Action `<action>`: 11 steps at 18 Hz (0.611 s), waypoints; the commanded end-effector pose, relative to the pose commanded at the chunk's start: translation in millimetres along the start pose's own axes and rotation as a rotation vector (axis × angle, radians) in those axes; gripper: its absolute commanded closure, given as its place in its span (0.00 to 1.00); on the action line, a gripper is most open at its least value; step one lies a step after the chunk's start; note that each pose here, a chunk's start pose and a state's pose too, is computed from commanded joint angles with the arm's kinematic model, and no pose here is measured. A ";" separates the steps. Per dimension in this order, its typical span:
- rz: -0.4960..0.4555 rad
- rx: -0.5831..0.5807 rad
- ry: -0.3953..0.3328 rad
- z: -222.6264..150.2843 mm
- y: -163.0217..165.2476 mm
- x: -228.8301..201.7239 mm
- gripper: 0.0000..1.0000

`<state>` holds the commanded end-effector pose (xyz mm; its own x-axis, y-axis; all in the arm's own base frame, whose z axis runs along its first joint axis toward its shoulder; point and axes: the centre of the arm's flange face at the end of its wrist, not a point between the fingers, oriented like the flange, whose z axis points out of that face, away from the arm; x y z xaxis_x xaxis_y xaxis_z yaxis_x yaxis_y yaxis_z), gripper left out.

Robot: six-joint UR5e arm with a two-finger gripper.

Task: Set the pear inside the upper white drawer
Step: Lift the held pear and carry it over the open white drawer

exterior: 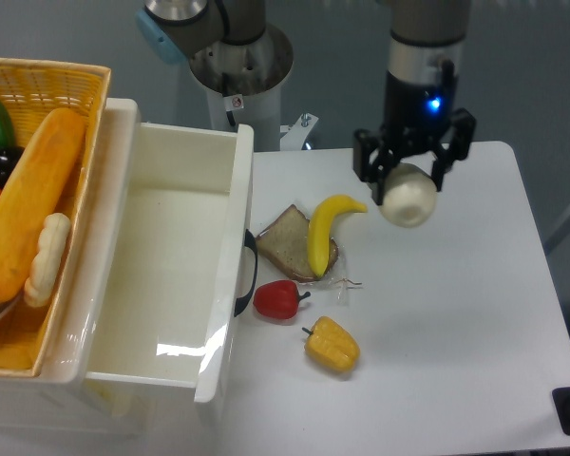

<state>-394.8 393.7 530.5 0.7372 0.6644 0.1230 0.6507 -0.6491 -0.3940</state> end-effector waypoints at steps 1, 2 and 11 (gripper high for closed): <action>-0.003 0.005 0.016 -1.3 1.2 11.3 0.48; -0.018 0.007 0.034 -1.3 1.3 21.2 0.48; 0.023 -0.031 0.118 15.5 15.2 91.1 0.48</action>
<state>-320.6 450.0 521.5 0.7669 0.6022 0.2217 0.6375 -0.6756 -0.3702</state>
